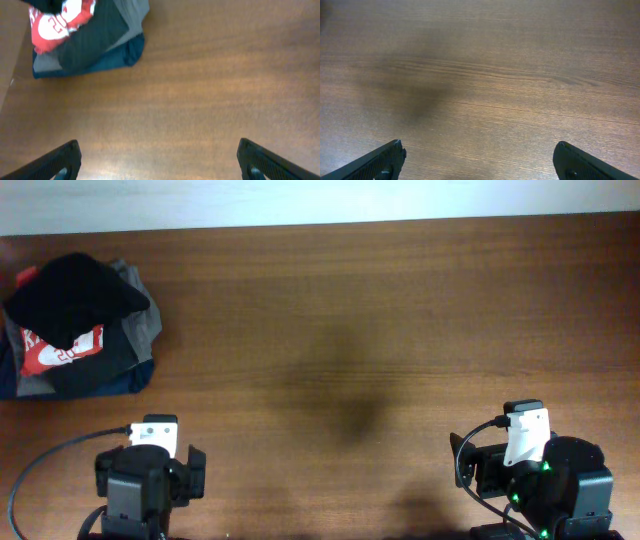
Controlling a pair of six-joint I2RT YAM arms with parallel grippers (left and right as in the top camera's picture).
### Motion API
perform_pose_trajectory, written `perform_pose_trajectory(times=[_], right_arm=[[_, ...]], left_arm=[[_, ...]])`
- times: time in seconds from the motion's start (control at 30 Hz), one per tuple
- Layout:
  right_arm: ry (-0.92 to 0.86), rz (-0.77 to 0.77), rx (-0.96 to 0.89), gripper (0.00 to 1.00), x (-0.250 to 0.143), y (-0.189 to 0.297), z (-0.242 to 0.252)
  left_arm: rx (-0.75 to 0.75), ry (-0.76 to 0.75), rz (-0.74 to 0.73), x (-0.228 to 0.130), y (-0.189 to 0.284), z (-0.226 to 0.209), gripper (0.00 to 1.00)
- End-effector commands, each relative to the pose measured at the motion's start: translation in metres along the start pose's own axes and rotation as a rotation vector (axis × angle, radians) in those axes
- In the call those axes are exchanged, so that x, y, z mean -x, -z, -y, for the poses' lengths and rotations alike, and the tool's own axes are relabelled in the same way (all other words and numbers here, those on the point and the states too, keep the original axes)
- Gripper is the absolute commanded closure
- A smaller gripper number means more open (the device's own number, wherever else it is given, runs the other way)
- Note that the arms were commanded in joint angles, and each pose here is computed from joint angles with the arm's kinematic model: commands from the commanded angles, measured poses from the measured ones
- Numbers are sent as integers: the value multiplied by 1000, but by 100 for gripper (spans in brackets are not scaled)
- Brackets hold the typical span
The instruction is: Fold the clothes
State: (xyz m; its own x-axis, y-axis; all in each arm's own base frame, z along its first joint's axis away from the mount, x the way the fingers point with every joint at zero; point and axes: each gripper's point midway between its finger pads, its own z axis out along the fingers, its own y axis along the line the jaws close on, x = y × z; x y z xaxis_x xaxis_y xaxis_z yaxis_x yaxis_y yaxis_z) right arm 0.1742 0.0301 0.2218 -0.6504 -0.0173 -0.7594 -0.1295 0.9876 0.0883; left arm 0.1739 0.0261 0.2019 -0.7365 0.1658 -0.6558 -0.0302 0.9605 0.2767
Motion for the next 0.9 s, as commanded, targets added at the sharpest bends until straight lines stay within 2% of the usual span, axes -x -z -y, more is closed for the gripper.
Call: perform_pose_trajectory(times=[0.0, 0.2, 0.33, 0.5, 0.67, 0.87], right_arm=[[-8, 7, -11, 1, 0, 1, 2], [-3, 46, -23, 1, -1, 8, 3], [31, 217, -44, 1, 0, 7, 9], [81, 482, -34, 1, 6, -20, 11], [135, 629, -50, 1, 25, -41, 15], [283, 757, -106, 1, 31, -58, 18]], left_arm=[[15, -25, -36, -10, 0, -3, 1], [16, -33, -54, -15, 0, -3, 1], [16, -33, -54, -15, 0, -3, 1], [16, -33, -54, -15, 0, -3, 1], [16, -33, -54, -15, 0, -3, 1], [16, -33, -54, -15, 0, -3, 1]])
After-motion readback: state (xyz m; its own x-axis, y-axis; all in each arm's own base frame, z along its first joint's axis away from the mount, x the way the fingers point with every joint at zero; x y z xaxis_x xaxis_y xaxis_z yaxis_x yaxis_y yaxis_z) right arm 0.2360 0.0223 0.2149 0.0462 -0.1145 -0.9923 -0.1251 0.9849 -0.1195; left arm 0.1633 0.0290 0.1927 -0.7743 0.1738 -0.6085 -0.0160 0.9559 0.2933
